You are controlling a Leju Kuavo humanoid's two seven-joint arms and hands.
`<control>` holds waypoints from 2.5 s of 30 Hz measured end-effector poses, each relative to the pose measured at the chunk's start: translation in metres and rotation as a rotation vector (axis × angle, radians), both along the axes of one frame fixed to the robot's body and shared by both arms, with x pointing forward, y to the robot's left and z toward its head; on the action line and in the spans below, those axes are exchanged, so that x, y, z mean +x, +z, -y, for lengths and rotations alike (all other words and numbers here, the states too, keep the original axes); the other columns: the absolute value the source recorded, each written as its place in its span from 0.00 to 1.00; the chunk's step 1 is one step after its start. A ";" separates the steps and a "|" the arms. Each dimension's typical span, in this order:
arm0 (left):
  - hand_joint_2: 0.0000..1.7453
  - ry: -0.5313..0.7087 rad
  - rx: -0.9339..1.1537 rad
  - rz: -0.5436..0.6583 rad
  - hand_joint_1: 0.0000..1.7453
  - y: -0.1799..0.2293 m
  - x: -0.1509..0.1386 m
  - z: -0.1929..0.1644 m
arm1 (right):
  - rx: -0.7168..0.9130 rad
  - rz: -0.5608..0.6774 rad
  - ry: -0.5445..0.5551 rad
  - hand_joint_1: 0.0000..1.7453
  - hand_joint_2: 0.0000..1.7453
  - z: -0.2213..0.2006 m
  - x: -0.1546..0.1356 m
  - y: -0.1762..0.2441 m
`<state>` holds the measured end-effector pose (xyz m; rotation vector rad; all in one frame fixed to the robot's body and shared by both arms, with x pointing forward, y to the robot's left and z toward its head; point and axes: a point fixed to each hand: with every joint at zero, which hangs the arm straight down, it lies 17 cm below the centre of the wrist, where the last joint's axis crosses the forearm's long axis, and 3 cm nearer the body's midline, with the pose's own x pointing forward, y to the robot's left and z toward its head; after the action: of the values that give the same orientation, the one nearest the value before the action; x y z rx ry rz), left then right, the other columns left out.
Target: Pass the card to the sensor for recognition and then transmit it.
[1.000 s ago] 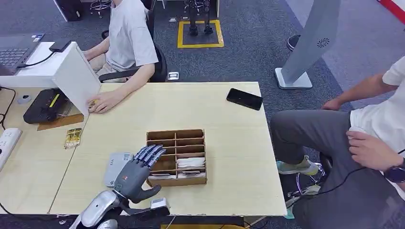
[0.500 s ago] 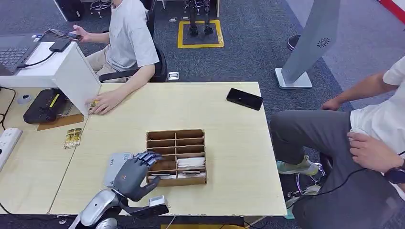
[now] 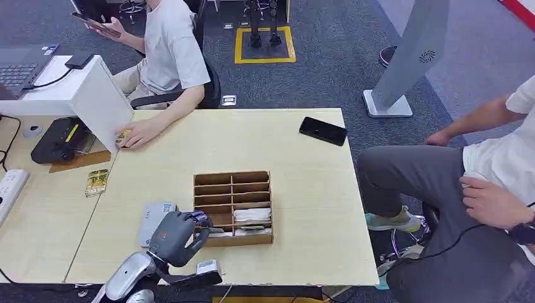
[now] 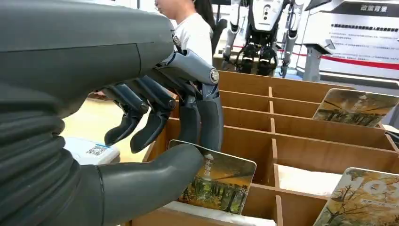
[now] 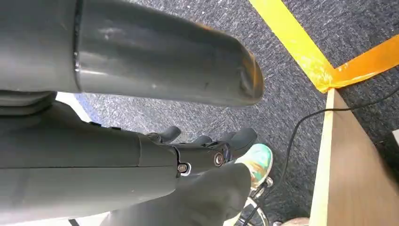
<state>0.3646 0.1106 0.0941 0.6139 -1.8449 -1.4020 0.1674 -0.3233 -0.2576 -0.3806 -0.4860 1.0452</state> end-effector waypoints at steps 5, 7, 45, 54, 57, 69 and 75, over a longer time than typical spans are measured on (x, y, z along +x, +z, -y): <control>1.00 -0.008 0.000 -0.001 0.82 0.000 -0.001 0.001 | -0.001 0.010 0.001 0.00 0.00 0.000 0.004 0.001; 1.00 -0.008 0.000 -0.003 0.63 -0.001 -0.001 0.001 | -0.001 0.011 0.001 0.00 0.00 0.000 0.004 0.002; 1.00 -0.004 -0.023 -0.025 0.00 -0.006 -0.005 -0.003 | -0.003 0.013 0.006 0.00 0.00 0.001 0.005 0.002; 1.00 -0.003 -0.021 -0.026 0.00 -0.007 -0.005 -0.003 | -0.005 0.014 0.008 0.00 0.00 0.002 0.005 0.002; 1.00 -0.003 -0.021 -0.026 0.00 -0.007 -0.005 -0.003 | -0.005 0.014 0.007 0.00 0.00 0.002 0.005 0.002; 1.00 0.001 -0.016 -0.026 0.00 -0.008 -0.005 -0.004 | -0.005 0.014 0.008 0.00 0.00 0.002 0.005 0.002; 1.00 0.002 -0.019 -0.028 0.00 -0.009 -0.005 -0.003 | -0.006 0.013 0.010 0.00 0.00 0.002 0.005 0.002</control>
<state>0.3596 0.1133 0.0853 0.5839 -1.8330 -1.3839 0.1725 -0.3248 -0.2558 -0.3905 -0.4972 1.0542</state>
